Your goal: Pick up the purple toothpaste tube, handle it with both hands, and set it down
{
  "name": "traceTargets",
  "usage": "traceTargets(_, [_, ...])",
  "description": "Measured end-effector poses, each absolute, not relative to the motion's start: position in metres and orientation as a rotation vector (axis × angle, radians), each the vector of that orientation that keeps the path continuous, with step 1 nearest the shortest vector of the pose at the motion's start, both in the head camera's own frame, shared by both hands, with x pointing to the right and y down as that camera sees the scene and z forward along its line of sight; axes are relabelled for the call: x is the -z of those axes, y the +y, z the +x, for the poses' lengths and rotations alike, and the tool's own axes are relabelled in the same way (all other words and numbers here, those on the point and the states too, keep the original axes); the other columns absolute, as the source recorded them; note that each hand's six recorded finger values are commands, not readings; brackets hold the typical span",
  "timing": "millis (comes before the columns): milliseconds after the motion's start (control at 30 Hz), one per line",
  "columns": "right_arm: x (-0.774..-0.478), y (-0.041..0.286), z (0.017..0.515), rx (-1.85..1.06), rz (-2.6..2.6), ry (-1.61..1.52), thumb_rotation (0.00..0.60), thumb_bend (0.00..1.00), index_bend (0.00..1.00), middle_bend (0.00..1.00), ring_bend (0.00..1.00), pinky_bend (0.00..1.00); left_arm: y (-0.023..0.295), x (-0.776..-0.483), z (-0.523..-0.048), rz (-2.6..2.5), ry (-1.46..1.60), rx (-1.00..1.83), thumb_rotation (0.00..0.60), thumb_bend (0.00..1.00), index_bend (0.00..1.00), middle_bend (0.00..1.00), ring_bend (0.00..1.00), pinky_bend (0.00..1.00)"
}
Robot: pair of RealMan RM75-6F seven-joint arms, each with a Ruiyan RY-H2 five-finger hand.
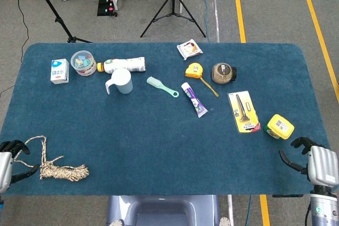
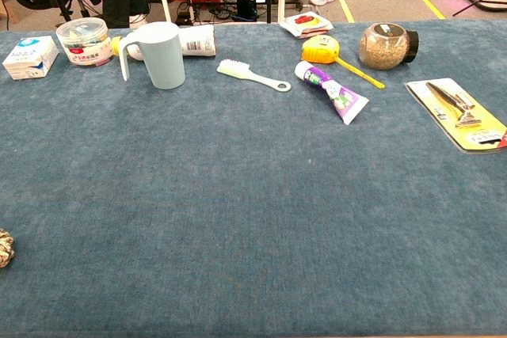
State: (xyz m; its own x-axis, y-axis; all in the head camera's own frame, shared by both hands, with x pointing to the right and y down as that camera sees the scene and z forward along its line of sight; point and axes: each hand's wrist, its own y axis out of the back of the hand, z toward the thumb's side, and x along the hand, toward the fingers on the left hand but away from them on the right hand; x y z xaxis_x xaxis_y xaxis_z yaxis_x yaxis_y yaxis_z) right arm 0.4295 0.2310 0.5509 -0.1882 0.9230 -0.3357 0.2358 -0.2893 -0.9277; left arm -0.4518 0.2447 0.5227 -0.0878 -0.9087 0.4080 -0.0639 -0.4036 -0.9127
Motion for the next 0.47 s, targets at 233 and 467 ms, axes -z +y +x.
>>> traceTargets(233, [-0.54,0.242,0.433,-1.458,-1.475,-1.416,0.307,0.32,0.45,0.5,0.58,0.5,0.245,-0.511,-0.452,-1.491,1.117,1.563,0.536,0.09,0.49,0.4,0.31,0.39])
traceTargets(467, [-0.539,0.244,0.433,-1.449,-1.484,-1.425,0.308,0.32,0.44,0.49,0.58,0.5,0.241,-0.51,-0.452,-1.488,1.125,1.559,0.538,0.09,0.48,0.4,0.3,0.39])
